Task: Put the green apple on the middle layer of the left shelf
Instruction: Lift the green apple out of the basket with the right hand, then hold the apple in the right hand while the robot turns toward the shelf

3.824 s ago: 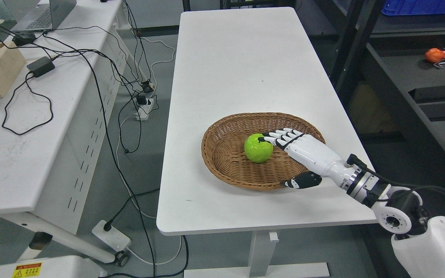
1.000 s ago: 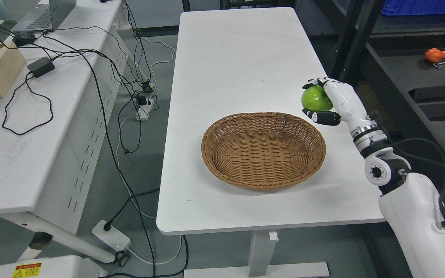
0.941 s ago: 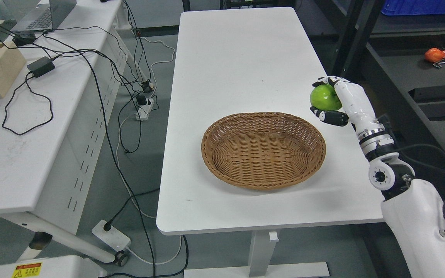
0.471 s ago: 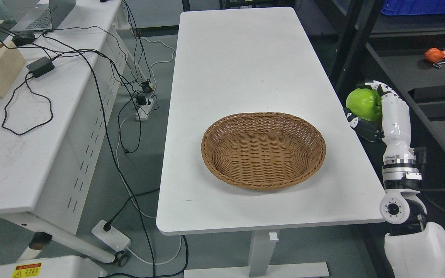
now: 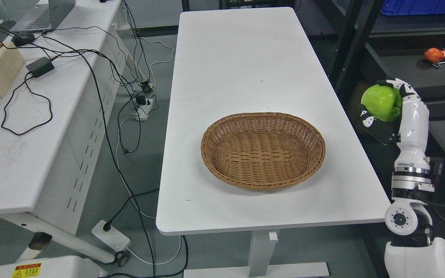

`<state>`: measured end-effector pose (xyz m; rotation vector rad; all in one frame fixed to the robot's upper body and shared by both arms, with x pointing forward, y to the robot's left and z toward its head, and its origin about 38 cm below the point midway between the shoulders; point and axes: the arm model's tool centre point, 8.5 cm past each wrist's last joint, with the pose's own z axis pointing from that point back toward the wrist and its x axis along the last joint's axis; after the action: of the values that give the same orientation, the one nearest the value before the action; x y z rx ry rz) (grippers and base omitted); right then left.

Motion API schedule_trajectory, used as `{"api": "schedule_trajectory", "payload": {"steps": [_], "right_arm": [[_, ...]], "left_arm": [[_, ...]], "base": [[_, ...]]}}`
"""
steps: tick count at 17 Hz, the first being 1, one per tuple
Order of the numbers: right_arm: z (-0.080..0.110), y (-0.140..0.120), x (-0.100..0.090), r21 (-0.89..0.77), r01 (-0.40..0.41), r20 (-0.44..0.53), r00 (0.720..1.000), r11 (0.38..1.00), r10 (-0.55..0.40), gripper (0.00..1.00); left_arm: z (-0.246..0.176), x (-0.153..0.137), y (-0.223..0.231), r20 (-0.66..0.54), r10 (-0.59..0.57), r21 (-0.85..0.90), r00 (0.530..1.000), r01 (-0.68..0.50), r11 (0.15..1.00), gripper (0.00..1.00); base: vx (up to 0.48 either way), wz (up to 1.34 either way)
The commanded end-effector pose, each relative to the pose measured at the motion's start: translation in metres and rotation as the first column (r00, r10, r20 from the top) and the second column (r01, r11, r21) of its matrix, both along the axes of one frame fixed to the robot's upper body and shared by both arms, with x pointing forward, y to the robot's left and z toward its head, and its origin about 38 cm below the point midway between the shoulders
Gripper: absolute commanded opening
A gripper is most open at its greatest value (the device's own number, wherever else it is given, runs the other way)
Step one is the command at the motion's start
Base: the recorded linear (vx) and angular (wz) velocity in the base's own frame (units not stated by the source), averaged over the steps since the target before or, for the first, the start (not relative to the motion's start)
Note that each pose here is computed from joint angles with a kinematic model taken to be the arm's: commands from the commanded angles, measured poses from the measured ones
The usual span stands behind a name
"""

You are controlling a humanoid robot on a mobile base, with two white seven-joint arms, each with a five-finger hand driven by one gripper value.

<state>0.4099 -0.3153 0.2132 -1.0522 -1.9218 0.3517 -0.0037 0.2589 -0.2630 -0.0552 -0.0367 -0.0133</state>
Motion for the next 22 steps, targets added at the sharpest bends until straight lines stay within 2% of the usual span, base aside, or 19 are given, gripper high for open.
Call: {"api": "schedule_trajectory", "payload": {"steps": [1,5,9,15,22], "right_arm": [[0.018,-0.005,-0.017,0.031,0.034,0.074,0.997,0.999,-0.037,0.00],[0.014,0.000,-0.017,0.029,0.020,0.062,0.998,0.999,-0.022,0.00],[0.012,0.001,-0.020,0.025,0.014,0.077,0.997,1.000,-0.016,0.00],[0.007,0.005,-0.022,0.026,0.006,0.076,0.997,1.000,-0.008,0.00],[0.007,0.005,-0.022,0.026,0.006,0.076,0.997,1.000,-0.008,0.00]], "left_arm": [[0.001,0.000,0.011,0.002,-0.001,0.017,1.000,0.001,1.000,1.00],[0.001,0.000,0.011,0.002,-0.001,0.017,1.000,0.001,1.000,1.00],[0.001,0.000,0.011,0.000,-0.001,0.019,1.000,0.001,1.000,1.00],[0.001,0.000,0.011,0.000,-0.001,0.017,1.000,0.001,1.000,1.00],[0.001,0.000,0.011,0.002,-0.001,0.019,1.000,0.001,1.000,1.00]], "base": [[0.000,0.00],[-0.015,0.01],[-0.232,-0.08],[-0.424,0.04],[-0.567,0.02]]}}
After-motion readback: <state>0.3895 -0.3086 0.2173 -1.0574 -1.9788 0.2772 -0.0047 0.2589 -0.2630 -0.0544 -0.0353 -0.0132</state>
